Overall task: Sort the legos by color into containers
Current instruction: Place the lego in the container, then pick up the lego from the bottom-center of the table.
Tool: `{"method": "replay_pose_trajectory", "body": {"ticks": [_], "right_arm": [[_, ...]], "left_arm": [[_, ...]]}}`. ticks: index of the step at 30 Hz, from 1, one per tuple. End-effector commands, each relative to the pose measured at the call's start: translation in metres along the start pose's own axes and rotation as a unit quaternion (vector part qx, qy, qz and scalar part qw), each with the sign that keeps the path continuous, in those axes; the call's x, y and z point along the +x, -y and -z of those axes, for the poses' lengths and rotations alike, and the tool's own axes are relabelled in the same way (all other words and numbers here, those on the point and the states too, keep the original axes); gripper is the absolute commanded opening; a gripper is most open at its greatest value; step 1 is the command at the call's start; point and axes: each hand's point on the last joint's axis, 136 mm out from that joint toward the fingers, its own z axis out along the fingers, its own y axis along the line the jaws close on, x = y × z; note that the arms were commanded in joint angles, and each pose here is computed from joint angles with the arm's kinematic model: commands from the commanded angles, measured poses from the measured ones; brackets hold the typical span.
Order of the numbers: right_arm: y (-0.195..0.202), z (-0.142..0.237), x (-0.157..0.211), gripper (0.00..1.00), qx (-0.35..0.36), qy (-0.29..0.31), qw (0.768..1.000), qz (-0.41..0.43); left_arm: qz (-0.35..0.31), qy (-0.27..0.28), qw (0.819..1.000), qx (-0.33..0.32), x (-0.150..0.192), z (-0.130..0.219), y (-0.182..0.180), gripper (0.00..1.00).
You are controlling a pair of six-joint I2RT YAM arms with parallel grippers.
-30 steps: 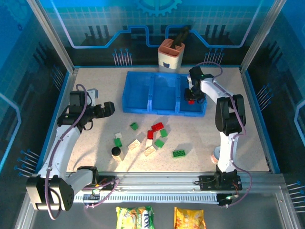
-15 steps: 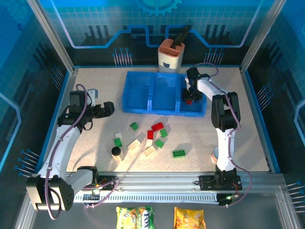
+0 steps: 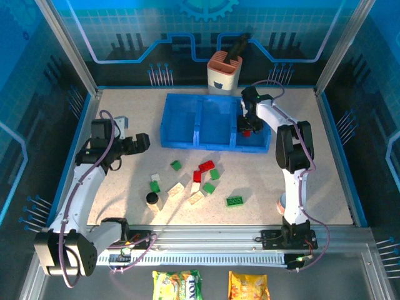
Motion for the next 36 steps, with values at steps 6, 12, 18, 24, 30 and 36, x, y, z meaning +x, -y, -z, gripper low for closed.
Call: {"method": "replay_pose_trajectory", "body": {"ticks": [6,12,18,24,30,36], "right_arm": [[-0.009,0.063,0.007,0.5,0.009,0.028,1.0,-0.008],[-0.01,0.087,0.027,0.5,0.015,0.037,0.999,-0.012],[-0.025,0.108,0.053,0.5,0.0,0.042,0.999,-0.006],[-0.043,0.127,0.083,0.5,0.002,0.041,0.999,0.016],[-0.062,0.135,0.129,0.5,-0.008,0.023,1.0,0.02],[-0.074,0.134,0.183,0.51,-0.015,-0.003,1.0,0.014]], "left_arm": [[-0.005,-0.012,1.0,-0.008,0.008,-0.001,-0.005,0.99],[-0.003,-0.014,1.0,0.003,0.008,-0.002,-0.001,0.99],[-0.001,-0.013,1.0,0.008,0.007,0.0,0.001,0.99],[0.001,-0.011,1.0,0.012,0.007,0.001,0.003,0.99],[0.002,-0.01,1.0,0.022,0.006,0.001,0.006,0.99],[0.003,-0.002,1.0,0.026,0.004,0.003,0.008,0.99]]}}
